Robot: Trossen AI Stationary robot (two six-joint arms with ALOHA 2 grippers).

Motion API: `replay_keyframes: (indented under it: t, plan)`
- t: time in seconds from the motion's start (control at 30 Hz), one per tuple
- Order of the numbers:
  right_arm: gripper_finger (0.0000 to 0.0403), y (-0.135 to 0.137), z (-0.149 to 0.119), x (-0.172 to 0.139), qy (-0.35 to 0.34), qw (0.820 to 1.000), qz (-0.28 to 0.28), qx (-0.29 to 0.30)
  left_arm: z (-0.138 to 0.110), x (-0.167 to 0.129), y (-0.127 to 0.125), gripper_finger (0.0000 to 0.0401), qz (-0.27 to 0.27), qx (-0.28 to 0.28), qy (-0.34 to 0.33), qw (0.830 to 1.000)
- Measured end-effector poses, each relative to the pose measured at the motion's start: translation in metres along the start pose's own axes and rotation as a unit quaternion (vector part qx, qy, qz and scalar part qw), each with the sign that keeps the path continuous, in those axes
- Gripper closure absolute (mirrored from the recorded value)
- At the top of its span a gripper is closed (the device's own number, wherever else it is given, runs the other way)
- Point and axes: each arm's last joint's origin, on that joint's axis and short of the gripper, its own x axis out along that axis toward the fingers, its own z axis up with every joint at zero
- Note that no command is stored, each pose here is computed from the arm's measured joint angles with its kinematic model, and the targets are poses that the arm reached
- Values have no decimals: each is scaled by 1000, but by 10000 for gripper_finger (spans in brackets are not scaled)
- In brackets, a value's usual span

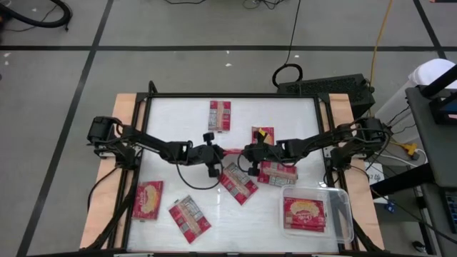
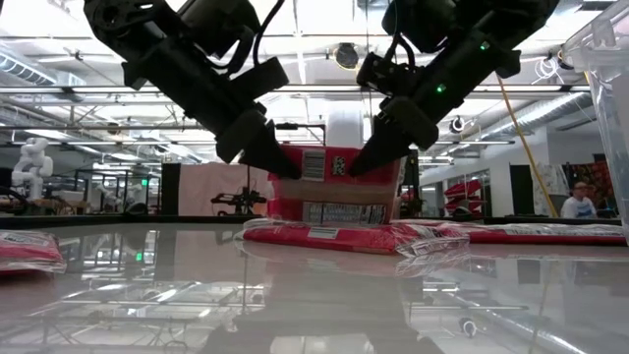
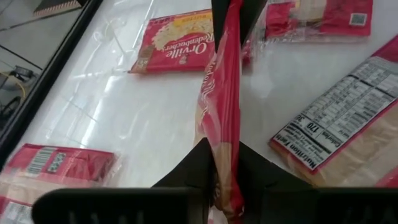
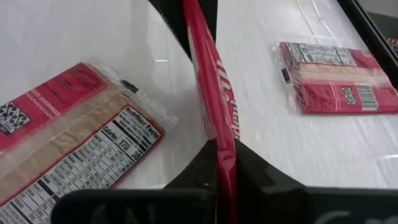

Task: Sort popcorn bags into baskets
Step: Put the red popcorn pack into the transparent bin

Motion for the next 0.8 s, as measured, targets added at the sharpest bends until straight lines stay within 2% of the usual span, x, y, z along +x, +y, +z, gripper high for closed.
replay_keyframes:
  t: [0.13,0.3,0.43,0.57,0.67,0.8]
  plan:
    - [379,1,0,0,1,1000,3,19,0,-1,-4,309,-5,-28,0,1000]
    - [392,8,2,-6,-3,998,46,46,-10,-5,-13,232,-15,-114,36,993]
    - [393,12,4,-17,2,995,71,66,-21,-9,-23,189,-6,-119,35,992]
    - [389,13,6,-29,1,994,75,85,-22,-12,-30,177,-4,-121,-17,993]
    - [388,15,9,-33,-8,992,81,92,-18,-15,-32,183,-36,-132,-67,988]
    - [388,17,10,-34,-12,989,101,104,-19,-14,-34,198,-58,-133,-78,986]
